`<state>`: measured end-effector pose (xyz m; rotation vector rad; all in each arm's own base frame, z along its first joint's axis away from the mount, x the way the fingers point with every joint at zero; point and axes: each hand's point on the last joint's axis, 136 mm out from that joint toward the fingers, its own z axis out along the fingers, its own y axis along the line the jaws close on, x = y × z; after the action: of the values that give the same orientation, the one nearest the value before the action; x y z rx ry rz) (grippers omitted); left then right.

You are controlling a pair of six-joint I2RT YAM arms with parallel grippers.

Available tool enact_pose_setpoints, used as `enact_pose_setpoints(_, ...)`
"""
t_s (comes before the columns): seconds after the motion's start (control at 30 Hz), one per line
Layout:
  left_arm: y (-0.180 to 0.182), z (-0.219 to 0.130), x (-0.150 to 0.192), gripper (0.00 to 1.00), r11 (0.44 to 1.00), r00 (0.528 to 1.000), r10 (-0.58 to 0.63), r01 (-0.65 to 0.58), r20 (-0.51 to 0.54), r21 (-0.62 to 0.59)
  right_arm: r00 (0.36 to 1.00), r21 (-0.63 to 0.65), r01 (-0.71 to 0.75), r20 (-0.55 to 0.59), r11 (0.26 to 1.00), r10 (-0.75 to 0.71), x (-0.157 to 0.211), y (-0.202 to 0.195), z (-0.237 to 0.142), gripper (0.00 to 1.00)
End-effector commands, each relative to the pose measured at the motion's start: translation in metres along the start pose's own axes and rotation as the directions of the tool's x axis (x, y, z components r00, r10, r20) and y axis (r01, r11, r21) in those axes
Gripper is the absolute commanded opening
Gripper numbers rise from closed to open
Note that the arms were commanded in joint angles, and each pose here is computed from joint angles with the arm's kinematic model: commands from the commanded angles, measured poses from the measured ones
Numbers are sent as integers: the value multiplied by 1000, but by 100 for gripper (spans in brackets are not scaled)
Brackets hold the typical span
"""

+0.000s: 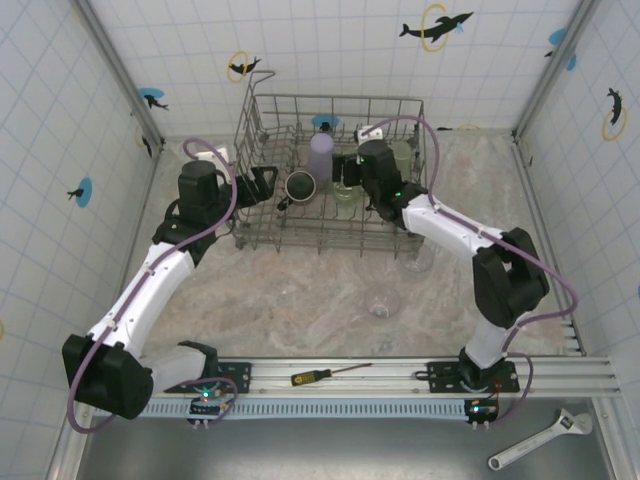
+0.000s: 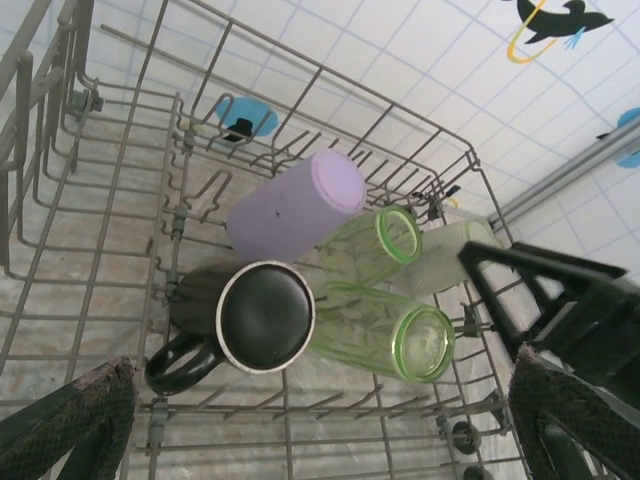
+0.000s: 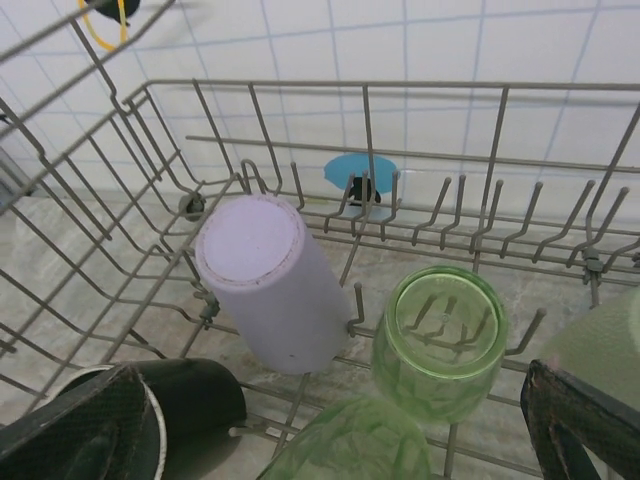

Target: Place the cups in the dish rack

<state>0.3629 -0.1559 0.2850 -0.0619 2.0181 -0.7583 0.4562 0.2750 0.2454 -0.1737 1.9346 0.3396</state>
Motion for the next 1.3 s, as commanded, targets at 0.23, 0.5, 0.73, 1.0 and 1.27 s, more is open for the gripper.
enact_pose_setpoints(0.23, -6, -15, 3, 98, 1000, 999, 32, -32, -21, 1, 996, 9, -59, -70, 998, 60, 14, -18, -51, 100)
enact_pose_setpoints(0.5, 4, -26, 23, 98, 997, 993, 66, -70, -98, -41, 990, 38, -85, -114, 996, 88, 38, -33, -79, 100)
enact_pose_setpoints(0.73, 9, -41, 39, 98, 994, 985, 78, -88, -152, -58, 986, 47, -108, -123, 993, 113, 50, -41, -97, 100)
enact_pose_setpoints(1.0, 26, -52, 74, 97, 989, 959, 82, -112, -270, -98, 980, 60, -120, -152, 991, 127, 61, -46, -106, 100)
enact_pose_setpoints(1.27, 36, -58, 101, 98, 987, 932, 64, -111, -357, -113, 978, 66, -142, -142, 988, 150, 63, -49, -114, 100)
